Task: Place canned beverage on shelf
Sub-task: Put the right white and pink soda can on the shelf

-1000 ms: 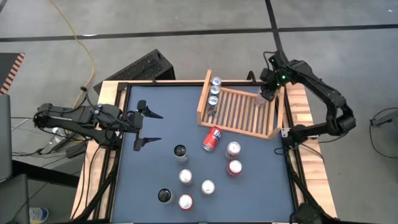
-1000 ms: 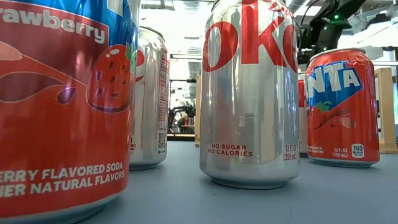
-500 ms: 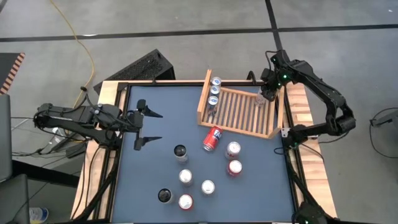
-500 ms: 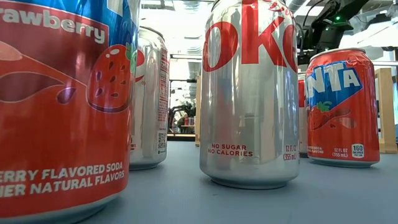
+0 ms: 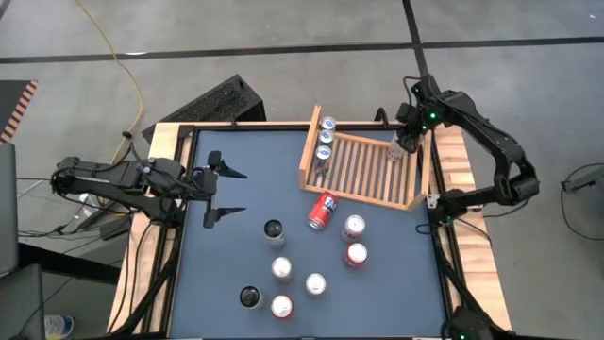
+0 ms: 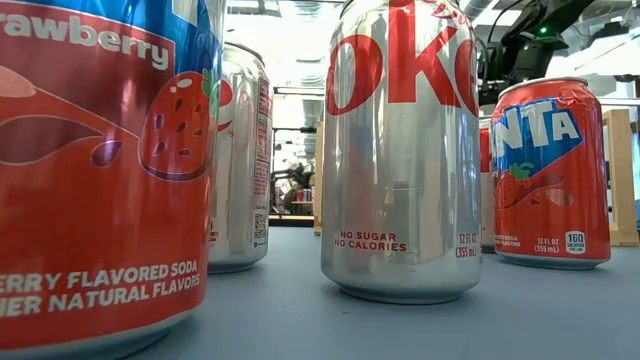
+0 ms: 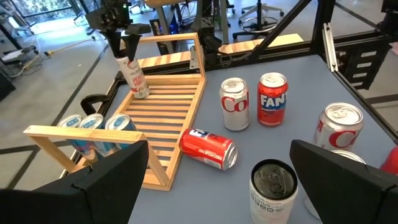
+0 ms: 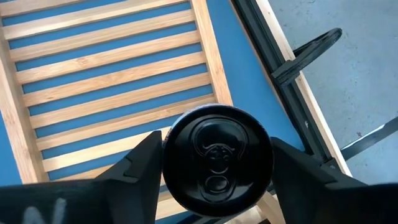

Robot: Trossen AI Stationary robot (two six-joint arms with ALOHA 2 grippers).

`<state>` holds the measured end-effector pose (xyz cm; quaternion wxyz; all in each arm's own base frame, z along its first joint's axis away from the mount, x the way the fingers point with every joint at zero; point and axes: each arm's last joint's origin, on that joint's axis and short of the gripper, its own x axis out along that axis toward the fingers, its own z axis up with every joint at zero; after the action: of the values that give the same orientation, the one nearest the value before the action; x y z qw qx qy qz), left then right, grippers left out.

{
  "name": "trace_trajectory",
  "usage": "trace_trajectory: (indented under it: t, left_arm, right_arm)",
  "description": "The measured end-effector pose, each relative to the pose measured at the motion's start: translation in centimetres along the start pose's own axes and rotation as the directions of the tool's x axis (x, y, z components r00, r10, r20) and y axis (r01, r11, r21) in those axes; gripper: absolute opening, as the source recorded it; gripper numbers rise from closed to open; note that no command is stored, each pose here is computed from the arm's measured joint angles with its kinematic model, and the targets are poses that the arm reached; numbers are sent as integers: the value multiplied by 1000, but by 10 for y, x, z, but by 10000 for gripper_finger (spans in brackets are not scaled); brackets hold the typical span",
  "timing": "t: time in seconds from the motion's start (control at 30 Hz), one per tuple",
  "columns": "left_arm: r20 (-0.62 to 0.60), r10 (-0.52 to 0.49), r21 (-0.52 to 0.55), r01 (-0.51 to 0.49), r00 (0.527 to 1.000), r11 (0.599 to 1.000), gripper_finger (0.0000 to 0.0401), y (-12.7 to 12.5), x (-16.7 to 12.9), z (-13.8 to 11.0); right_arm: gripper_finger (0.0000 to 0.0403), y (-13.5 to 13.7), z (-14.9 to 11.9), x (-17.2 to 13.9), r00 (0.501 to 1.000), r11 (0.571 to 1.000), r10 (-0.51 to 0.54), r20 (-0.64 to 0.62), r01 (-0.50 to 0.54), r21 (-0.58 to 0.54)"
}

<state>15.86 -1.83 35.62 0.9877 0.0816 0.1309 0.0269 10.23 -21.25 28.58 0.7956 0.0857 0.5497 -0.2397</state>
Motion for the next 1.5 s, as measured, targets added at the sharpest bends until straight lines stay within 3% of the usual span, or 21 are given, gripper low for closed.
trace_trajectory:
  t: [0.4,1.5]
  left_arm:
    - [0,0,12,0,1000,1000,380,0,0,0]
    - [0,-1,13,1,1000,1000,380,0,0,0]
  right_arm:
    - [250,5,7,5,998,999,-45,-44,45,5]
    - [251,12,8,3,994,968,-88,-69,101,231]
